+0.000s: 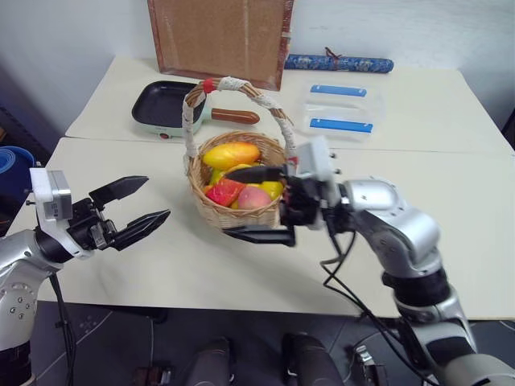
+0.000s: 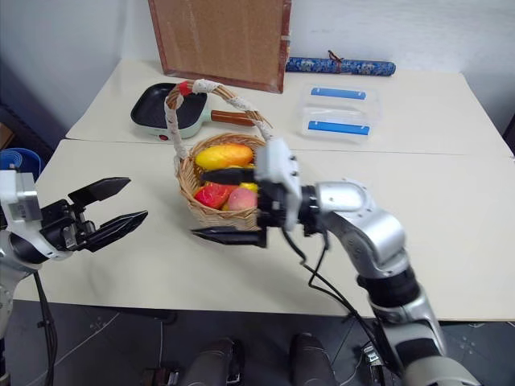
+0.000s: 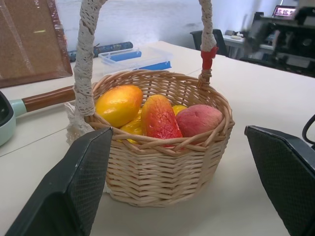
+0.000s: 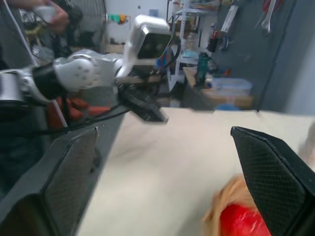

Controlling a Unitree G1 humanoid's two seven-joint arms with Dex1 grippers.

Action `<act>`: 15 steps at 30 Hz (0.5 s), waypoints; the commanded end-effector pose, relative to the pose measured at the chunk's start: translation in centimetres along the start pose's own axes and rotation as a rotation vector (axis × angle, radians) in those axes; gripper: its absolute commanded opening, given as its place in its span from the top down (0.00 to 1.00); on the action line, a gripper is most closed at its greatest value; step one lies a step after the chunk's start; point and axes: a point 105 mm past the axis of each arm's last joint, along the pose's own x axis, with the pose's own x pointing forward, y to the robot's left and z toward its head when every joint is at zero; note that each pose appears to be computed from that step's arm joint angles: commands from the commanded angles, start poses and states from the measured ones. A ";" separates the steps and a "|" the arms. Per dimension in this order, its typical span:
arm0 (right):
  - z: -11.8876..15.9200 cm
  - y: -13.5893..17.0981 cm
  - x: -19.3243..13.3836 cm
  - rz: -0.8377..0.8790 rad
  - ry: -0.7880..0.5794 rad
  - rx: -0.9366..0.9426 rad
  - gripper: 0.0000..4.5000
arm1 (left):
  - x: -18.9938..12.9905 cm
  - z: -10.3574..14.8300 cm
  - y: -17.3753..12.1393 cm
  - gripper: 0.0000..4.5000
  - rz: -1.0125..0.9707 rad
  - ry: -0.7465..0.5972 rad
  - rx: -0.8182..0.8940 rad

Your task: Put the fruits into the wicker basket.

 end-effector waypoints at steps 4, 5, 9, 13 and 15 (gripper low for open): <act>0.1 -2.3 -7.0 -0.231 0.074 -0.096 0.00 | -0.5 1.1 0.1 0.00 -0.017 0.001 0.051; -0.2 -3.5 -8.4 -0.283 0.128 -0.126 0.00 | -0.5 1.2 0.1 0.00 -0.021 0.002 0.053; -0.8 -6.6 -10.2 -0.373 0.204 -0.134 0.00 | -0.4 1.3 0.1 0.00 -0.039 0.002 0.053; -1.3 -9.3 -7.0 -0.329 0.164 -0.138 0.00 | 0.4 1.2 -0.3 0.00 -0.077 -0.001 0.052; -1.3 -9.8 -5.0 -0.277 0.137 -0.125 0.00 | 0.7 1.2 -0.4 0.00 -0.091 0.000 0.053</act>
